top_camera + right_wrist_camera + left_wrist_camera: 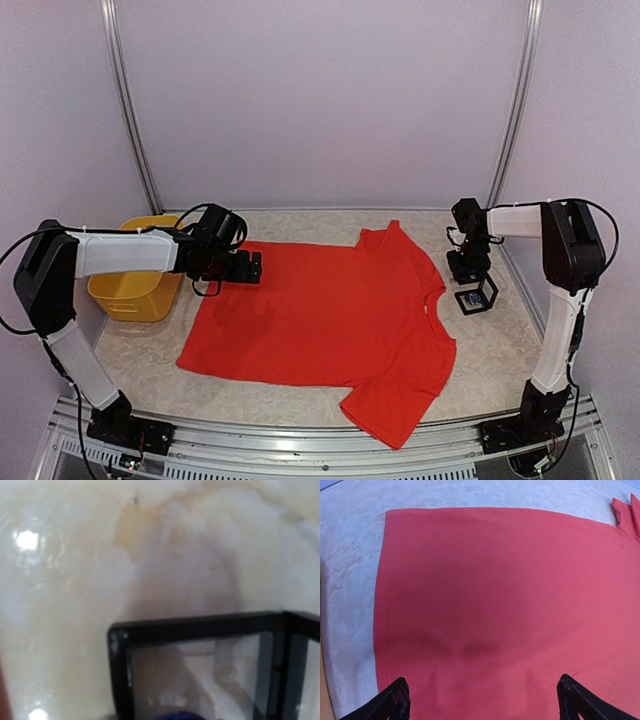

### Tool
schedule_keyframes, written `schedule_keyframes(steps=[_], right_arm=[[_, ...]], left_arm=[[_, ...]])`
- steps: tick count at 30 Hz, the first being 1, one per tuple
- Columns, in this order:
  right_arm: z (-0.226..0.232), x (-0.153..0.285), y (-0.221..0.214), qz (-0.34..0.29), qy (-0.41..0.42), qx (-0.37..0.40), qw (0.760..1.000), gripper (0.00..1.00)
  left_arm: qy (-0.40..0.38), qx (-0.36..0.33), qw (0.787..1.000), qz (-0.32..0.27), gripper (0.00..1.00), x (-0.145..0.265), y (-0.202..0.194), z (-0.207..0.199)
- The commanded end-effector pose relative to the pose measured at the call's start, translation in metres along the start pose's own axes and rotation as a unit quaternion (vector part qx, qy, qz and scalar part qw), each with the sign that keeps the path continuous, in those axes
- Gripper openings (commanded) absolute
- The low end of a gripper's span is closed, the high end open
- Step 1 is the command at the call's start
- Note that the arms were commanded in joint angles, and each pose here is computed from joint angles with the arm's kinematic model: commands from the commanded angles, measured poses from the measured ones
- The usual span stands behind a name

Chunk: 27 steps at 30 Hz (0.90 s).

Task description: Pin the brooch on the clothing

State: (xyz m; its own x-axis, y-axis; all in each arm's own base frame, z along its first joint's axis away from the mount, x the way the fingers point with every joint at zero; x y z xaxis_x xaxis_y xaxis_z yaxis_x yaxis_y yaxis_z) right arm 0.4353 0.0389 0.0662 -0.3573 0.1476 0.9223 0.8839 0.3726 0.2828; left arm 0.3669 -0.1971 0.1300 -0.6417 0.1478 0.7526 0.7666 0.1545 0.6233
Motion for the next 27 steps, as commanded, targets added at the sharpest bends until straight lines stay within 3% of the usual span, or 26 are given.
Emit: schedule_keyframes(steps=[1, 27], right_arm=[[0.004, -0.008, -0.011, 0.022, 0.014, 0.001, 1.000, 0.40], [-0.012, 0.025, 0.004, -0.005, -0.014, -0.001, 1.000, 0.05]], left_arm=[[-0.004, -0.004, 1.000, 0.001, 0.97, -0.002, 0.006, -0.003], [-0.004, -0.012, 1.000, 0.005, 0.97, -0.002, 0.005, -0.002]])
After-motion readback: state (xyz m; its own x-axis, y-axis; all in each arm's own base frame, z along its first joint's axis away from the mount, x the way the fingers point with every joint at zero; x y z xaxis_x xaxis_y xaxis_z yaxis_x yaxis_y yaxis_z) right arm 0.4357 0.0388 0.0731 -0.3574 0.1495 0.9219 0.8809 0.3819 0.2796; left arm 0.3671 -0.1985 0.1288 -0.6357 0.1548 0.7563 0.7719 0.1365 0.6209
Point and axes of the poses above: each gripper's point midway between its finger pads, its own x axis back along the fingers, its own z axis along the line the jaws close on, y = z × x, the point moved 4 cm from there along x, back along the fingers, and after that the axes turned 12 degrees about x, right-handed, at the moved point
